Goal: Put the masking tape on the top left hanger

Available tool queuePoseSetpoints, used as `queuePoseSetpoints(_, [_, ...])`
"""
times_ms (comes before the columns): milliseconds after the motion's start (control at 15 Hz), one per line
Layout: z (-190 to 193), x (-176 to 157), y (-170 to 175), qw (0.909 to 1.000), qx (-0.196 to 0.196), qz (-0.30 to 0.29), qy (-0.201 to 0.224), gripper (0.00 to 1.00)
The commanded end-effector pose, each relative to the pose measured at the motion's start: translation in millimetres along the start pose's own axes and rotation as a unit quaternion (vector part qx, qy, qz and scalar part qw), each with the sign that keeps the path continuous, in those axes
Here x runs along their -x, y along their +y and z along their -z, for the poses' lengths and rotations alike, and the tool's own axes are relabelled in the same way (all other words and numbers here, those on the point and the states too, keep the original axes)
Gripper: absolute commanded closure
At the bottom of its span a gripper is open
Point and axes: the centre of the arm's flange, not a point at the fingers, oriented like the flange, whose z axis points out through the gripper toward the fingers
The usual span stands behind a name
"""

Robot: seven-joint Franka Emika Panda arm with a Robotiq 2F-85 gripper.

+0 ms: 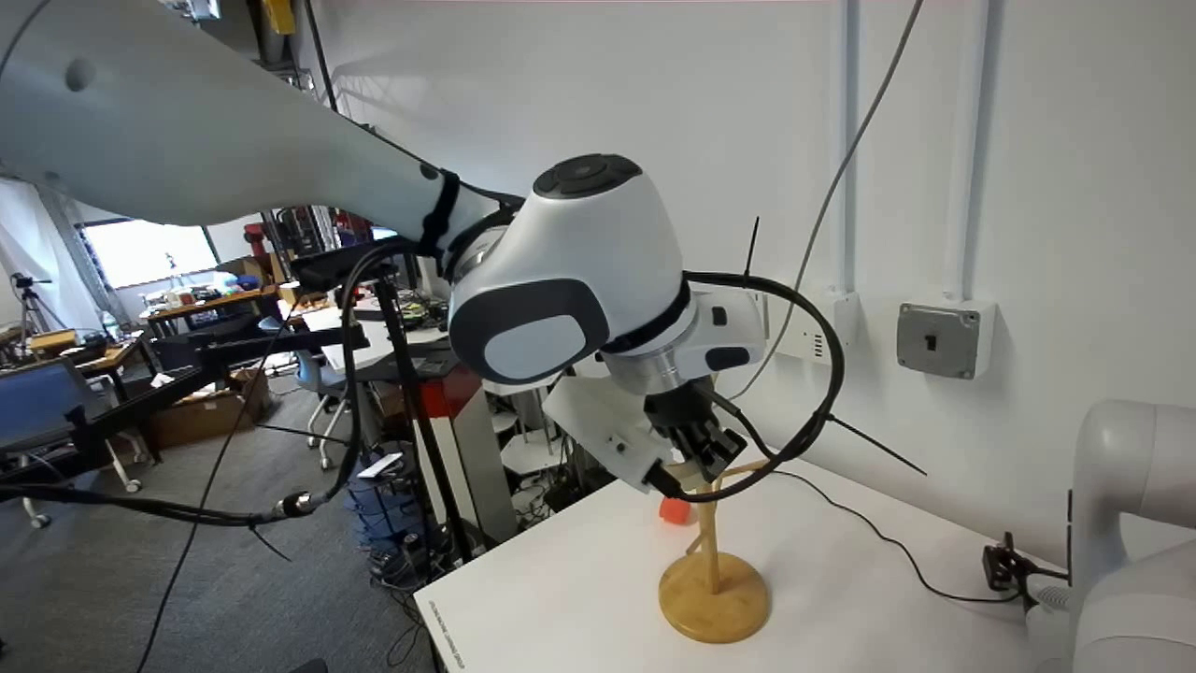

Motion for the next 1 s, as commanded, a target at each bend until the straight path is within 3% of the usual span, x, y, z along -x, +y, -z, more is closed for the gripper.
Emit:
queuePoseSetpoints(0, [-9, -4, 6, 0.9999, -0.002, 0.008, 0.010, 0.49])
queuePoseSetpoints(467, [-15, -1, 10, 1.0000, 0.001, 0.008, -0.001, 0.01])
queuePoseSetpoints(933, [7, 8, 10, 0.9985, 0.032, 0.008, -0.044, 0.00])
